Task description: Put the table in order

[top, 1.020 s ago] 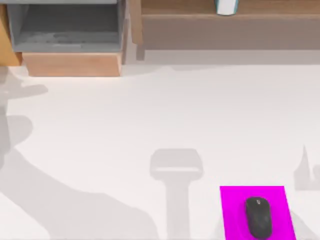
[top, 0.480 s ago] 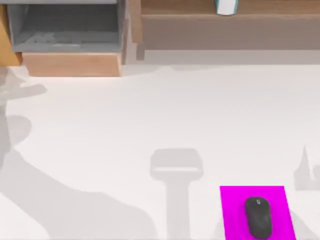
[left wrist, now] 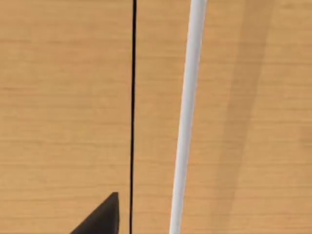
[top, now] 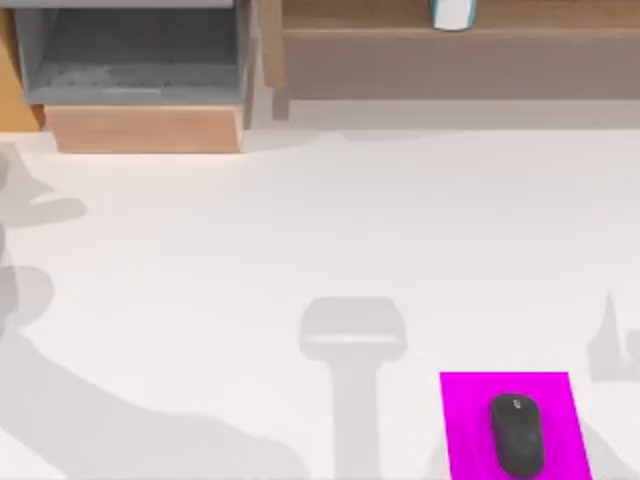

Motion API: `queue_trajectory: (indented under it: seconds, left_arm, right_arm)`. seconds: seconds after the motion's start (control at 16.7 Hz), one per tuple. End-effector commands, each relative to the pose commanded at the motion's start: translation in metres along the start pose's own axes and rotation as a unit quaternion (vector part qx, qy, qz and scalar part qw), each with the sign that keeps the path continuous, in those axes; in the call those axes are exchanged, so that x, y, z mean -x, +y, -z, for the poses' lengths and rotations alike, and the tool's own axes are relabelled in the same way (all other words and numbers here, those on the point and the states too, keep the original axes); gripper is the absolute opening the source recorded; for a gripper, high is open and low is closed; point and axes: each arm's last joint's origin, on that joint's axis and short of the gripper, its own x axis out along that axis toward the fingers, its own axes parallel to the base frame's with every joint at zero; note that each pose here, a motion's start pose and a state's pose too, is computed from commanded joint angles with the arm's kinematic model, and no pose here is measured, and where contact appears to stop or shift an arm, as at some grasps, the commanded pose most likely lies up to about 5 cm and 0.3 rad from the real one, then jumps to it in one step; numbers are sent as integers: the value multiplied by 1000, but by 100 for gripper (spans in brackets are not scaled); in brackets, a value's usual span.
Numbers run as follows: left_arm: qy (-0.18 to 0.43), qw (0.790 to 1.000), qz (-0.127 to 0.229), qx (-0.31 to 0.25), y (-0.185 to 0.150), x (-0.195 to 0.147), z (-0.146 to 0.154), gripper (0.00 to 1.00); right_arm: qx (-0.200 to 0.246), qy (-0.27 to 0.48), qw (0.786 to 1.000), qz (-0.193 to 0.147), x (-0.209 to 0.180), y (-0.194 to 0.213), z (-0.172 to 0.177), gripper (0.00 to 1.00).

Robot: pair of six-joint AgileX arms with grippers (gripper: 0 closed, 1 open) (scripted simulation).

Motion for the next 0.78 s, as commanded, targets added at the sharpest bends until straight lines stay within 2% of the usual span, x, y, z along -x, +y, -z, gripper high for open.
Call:
queue_trajectory:
  seconds: [0.36,0.48,0.6,0.78]
  left_arm:
    - [-2,1000,2,1,-2,-1,-2,100]
    - [4,1000,-6,17,4,-4,-13,100]
    - [14,999,-9,47,4,-8,-32,100]
    - [18,994,3,107,-5,-10,-81,100]
  right_arm:
    - [0,0,1000,0,0,0,0,100]
    - [0,0,1000,0,0,0,0,100]
    - [0,0,1000,0,0,0,0,100]
    - [0,0,1000,0,0,0,0,100]
